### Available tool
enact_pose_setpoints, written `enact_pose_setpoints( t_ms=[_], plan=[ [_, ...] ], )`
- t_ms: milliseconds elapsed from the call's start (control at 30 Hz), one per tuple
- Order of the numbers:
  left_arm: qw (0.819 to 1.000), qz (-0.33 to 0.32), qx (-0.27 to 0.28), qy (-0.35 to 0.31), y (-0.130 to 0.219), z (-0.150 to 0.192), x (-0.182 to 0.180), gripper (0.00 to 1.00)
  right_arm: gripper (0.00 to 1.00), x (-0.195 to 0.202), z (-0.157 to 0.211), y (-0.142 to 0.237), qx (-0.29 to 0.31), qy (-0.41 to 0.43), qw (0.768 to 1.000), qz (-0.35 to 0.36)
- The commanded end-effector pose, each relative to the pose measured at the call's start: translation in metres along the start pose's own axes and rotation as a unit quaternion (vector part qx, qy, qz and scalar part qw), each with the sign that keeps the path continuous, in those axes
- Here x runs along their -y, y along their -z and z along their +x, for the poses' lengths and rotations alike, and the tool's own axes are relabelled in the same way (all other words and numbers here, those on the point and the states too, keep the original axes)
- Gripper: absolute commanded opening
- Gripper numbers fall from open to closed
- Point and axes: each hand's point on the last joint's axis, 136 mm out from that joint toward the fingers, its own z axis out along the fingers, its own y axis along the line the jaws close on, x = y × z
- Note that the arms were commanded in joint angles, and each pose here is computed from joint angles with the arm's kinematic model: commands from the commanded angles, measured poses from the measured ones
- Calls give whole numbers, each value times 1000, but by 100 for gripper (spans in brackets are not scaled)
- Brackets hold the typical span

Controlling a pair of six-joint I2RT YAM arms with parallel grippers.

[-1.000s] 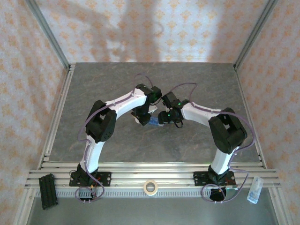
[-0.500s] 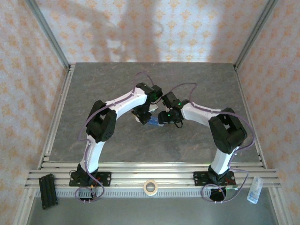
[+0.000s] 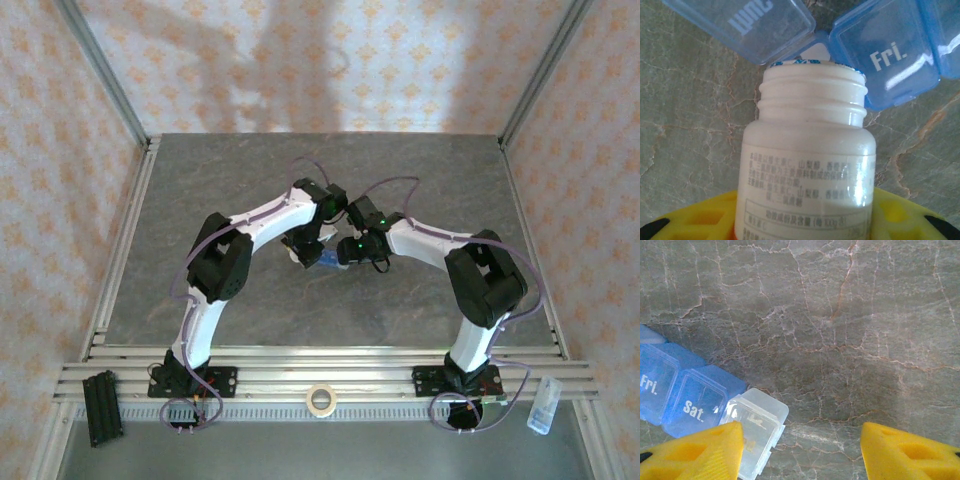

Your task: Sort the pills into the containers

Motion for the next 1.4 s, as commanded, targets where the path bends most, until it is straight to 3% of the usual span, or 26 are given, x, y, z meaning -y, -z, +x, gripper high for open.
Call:
enact_pose_setpoints(
  t_ms=[0, 433, 1367],
  plan=[
    [1000, -11, -15, -8, 0, 3, -4, 0, 62, 5, 2, -3, -7, 4, 1000, 14],
    [1000, -16, 12, -4, 28, 2, -9, 0, 62, 4, 2, -4, -7, 3, 1000, 14],
    [999, -13, -42, -19, 0, 8, -4, 0, 62, 4, 1, -1, -6, 5, 1000, 15]
  ],
)
